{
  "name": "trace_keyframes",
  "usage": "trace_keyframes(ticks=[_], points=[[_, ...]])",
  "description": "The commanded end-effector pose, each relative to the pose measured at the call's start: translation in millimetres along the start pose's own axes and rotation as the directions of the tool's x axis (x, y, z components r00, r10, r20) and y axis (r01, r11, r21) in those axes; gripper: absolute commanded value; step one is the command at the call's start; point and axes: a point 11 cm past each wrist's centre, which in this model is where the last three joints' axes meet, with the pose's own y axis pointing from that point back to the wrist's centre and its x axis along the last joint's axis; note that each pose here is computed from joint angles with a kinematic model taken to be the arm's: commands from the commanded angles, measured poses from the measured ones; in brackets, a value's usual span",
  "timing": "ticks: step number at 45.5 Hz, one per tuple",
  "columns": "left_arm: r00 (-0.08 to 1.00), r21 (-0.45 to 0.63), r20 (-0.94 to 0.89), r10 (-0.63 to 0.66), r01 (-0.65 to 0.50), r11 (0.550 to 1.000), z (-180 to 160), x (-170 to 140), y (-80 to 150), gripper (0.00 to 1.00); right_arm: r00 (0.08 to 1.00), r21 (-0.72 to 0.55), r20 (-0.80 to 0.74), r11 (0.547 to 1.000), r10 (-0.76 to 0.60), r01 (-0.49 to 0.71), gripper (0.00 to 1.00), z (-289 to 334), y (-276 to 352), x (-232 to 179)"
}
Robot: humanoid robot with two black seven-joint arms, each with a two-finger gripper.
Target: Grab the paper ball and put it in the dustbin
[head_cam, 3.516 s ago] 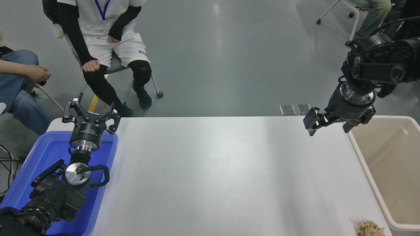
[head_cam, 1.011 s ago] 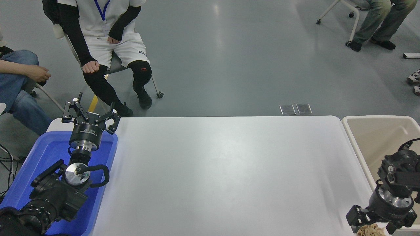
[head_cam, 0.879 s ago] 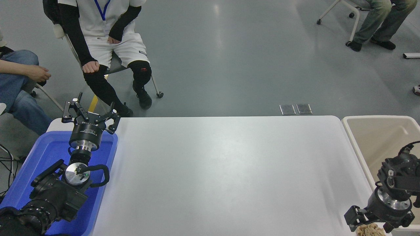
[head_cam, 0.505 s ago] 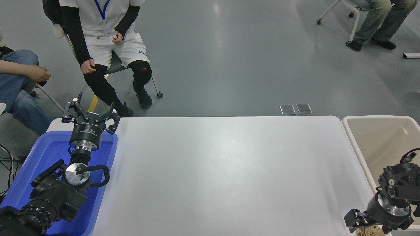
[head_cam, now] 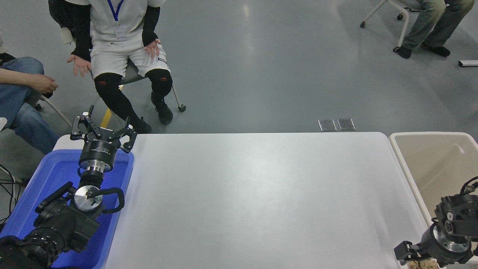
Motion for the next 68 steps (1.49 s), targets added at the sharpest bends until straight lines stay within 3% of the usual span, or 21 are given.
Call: trace_keyframes(ticks=[1,7,11,19,23,26,29,33,43,56,68], points=[[1.0,0.0,-0.001,0.0,0.0,1.0,0,0,0,0.99,1.0,-0.008,0.004,1.0,0.02,-0.02,0.98,3,-4,-3],[1.0,0.001,0.0,0.0,0.0,1.0,0,0,0,0.99,1.0,-0.019,0.006,1.0,0.018,-0.018,0.92,8,-4,-5],[1.0,0.001,-0.001,-0.002,0.002,1.0,-1,0,0,0.99,1.0,-0.028,0.019,1.0,0.014,-0.014,0.8,15,-3,-8],[1.0,0.001,0.0,-0.002,0.002,1.0,0,0,0,0.99,0.999,-0.049,0.035,0.999,-0.007,0.008,0.39,26,-3,-14],[1.0,0.001,0.0,-0.002,0.002,1.0,0,0,0,0.99,0.999,-0.053,0.04,0.999,-0.012,0.014,0.29,28,-2,-15],[1.0,0.001,0.0,-0.002,0.002,1.0,0,0,0,0.99,0.999,-0.048,0.042,0.998,-0.025,0.027,0.1,27,-3,-18],[1.0,0.001,0.0,-0.002,0.002,1.0,0,0,0,0.99,0.997,-0.041,0.056,0.998,-0.052,0.055,0.0,27,-3,-22],[1.0,0.002,0.001,-0.002,0.002,1.0,0,0,0,0.99,0.986,-0.004,0.117,0.993,-0.115,0.117,0.0,22,-1,-27],[1.0,0.002,0.001,-0.002,0.002,1.0,0,0,0,0.99,0.978,0.036,0.183,0.994,-0.104,0.099,0.0,23,10,-18],[1.0,0.002,0.001,-0.002,0.002,1.0,0,0,0,0.99,0.977,0.081,0.183,0.993,-0.105,0.092,0.0,17,39,-1],[1.0,0.002,0.001,-0.002,0.002,1.0,0,0,0,0.99,0.986,0.144,0.153,0.988,-0.072,0.05,0.0,8,109,39]])
